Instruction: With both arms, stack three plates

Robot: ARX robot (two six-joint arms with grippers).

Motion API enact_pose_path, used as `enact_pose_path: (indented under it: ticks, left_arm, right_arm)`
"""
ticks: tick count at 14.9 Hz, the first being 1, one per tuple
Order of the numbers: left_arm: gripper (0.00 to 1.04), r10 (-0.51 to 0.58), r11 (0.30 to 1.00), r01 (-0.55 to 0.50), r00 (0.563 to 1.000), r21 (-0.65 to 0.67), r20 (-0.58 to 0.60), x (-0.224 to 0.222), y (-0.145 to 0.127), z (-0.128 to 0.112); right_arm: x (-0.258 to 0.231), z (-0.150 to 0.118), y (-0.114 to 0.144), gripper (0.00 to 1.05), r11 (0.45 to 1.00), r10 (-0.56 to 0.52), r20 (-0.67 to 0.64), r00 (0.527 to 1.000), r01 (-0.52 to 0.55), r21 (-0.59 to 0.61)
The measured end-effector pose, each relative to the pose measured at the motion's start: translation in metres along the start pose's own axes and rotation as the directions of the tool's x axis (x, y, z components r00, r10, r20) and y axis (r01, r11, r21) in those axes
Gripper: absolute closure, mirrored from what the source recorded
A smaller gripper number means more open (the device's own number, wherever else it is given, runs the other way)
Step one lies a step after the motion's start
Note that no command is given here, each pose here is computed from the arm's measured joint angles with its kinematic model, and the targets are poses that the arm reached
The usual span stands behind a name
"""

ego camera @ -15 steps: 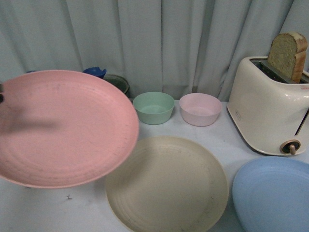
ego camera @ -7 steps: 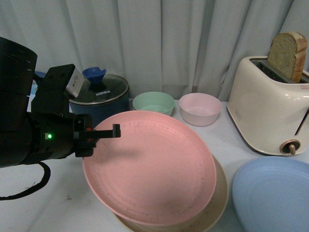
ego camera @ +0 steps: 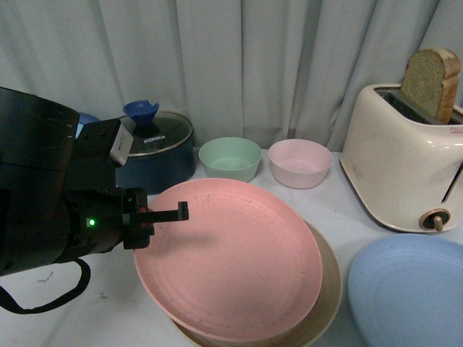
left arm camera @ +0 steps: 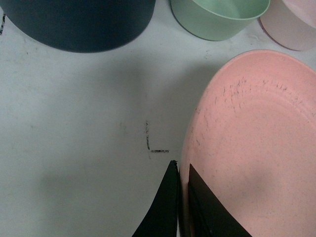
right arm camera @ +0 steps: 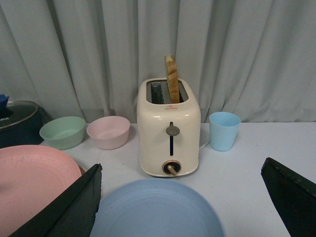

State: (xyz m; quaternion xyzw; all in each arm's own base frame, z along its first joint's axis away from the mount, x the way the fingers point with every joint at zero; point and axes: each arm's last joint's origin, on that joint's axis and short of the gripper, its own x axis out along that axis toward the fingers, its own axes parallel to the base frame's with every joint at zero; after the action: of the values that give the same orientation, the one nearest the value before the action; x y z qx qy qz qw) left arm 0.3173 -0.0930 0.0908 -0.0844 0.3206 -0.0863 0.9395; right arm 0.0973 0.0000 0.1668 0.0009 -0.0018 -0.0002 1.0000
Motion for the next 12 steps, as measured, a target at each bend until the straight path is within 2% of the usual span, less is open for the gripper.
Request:
enact_pose_path:
  ticks: [2, 5, 12]
  left_arm:
    - [1.01, -0.013, 0.999, 0.013, 1.0, -0.04, 0.015, 0.006, -0.0031, -0.004]
    - [0.74, -0.051, 0.992, 0.051, 0.999, -0.112, 0.002, 0.0071, -0.006, -0.0049]
    - [0.38, -0.09, 0.985, 0.09, 0.996, -0.144, 0.008, -0.0007, -0.0102, -0.0038]
  right_arm:
    - [0.0, 0.0, 0.0, 0.06, 1.0, 0.0, 0.0, 1.0, 0.0, 0.0]
    - [0.0, 0.0, 0.0, 0.06, 1.0, 0.0, 0.0, 1.0, 0.0, 0.0]
    - [0.0, 0.0, 0.0, 0.06, 1.0, 0.0, 0.0, 1.0, 0.0, 0.0]
